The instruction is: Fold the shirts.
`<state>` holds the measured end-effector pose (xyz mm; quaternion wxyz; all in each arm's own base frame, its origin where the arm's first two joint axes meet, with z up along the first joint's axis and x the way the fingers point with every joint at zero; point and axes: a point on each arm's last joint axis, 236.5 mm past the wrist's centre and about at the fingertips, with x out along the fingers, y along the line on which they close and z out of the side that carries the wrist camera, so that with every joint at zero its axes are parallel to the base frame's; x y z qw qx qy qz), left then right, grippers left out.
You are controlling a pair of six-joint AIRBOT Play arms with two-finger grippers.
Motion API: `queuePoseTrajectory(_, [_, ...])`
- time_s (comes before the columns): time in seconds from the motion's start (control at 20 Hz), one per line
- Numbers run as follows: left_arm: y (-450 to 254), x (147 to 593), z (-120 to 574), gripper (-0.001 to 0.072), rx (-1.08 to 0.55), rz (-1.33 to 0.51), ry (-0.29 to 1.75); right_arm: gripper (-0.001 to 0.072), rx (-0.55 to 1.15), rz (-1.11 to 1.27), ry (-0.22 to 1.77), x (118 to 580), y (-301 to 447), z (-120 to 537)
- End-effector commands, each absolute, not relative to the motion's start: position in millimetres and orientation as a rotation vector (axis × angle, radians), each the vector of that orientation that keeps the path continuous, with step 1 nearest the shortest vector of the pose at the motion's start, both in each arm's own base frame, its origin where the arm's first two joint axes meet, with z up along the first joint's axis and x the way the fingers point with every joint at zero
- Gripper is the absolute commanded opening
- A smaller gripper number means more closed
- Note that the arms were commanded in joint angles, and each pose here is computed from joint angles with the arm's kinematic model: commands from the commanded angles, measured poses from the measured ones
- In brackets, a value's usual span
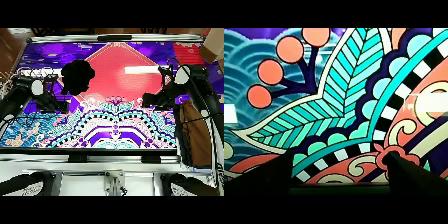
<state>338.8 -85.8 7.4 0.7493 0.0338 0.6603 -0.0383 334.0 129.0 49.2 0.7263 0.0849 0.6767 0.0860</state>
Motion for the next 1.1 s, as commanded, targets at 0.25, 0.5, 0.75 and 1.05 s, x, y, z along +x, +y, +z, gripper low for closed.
queuePoseTrajectory(0.25, [-76.9, 451.4, 15.7, 0.0690, -0.302, -0.087, 1.198, 0.0647, 0.094, 0.224, 1.442, 336.3, 150.7, 48.4])
queuePoseTrajectory(0.5, [-80.6, 536.8, -13.1, 0.0690, -0.611, -0.157, 1.184, 0.0647, 0.091, 0.227, 1.444, 335.4, 151.8, 48.4])
queuePoseTrajectory(0.75, [-91.1, 558.8, -67.6, 0.0689, -0.658, -0.173, 1.236, 0.0647, 0.090, 0.226, 1.444, 335.3, 151.4, 48.3])
queuePoseTrajectory(1.05, [-92.3, 564.0, -88.4, 0.0216, -0.683, -0.158, 1.240, 0.0647, 0.083, 0.216, 1.414, 342.5, 149.3, 48.8])
